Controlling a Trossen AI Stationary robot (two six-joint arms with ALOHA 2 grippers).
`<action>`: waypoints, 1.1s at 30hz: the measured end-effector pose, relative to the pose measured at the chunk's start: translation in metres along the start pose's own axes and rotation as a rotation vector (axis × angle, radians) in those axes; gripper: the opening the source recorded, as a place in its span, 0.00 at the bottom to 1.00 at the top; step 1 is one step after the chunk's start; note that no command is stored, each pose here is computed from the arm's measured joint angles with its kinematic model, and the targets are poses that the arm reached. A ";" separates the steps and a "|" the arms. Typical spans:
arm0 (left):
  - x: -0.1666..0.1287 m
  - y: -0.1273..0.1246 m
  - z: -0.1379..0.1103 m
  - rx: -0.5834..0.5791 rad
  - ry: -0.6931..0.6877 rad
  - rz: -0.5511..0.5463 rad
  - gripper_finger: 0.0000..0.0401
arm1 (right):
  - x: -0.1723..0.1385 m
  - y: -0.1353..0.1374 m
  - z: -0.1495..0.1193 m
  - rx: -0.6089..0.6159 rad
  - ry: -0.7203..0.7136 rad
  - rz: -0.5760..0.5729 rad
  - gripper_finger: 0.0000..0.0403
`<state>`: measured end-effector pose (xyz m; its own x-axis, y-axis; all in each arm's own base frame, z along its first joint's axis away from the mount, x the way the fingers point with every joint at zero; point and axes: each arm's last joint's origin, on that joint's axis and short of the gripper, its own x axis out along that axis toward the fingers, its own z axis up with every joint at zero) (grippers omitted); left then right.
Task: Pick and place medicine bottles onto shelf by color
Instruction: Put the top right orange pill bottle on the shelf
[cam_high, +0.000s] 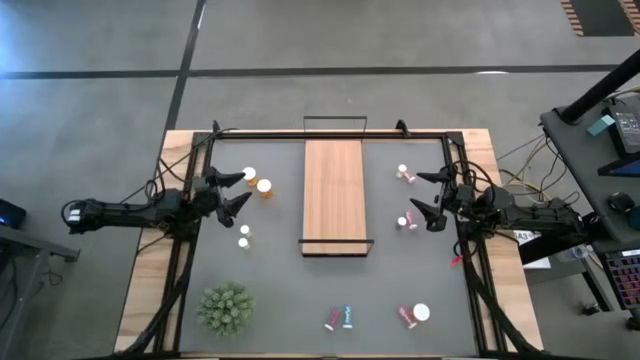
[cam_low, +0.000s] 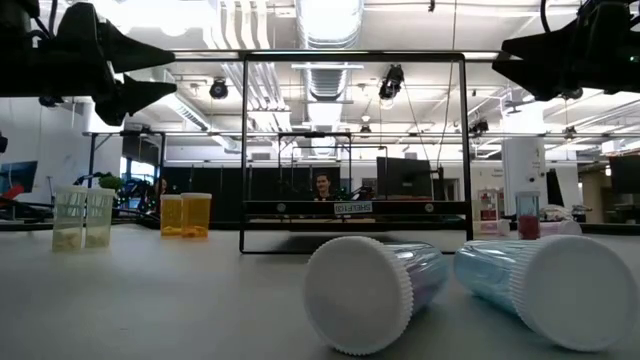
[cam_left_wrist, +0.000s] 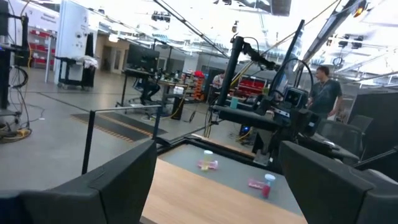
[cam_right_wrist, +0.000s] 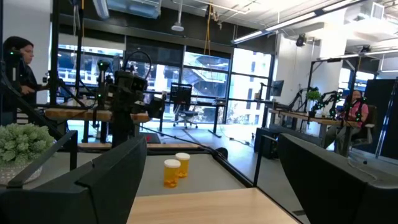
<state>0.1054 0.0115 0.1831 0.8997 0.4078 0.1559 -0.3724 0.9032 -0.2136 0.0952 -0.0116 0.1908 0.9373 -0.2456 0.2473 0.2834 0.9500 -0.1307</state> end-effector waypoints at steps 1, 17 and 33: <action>0.000 0.000 0.000 -0.001 0.000 0.000 0.80 | 0.000 0.000 0.000 0.000 0.000 0.000 0.87; 0.000 0.004 0.004 0.015 -0.049 0.139 0.80 | 0.000 0.000 0.000 0.000 0.000 0.000 0.87; 0.009 0.002 0.031 -0.053 -0.129 0.409 0.80 | 0.000 0.000 0.000 0.000 0.000 0.000 0.87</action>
<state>0.1055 0.0213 0.2135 0.6432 0.7474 0.1662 -0.6772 0.6566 -0.3319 0.0952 -0.0116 0.1907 0.9373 -0.2459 0.2470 0.2837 0.9500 -0.1308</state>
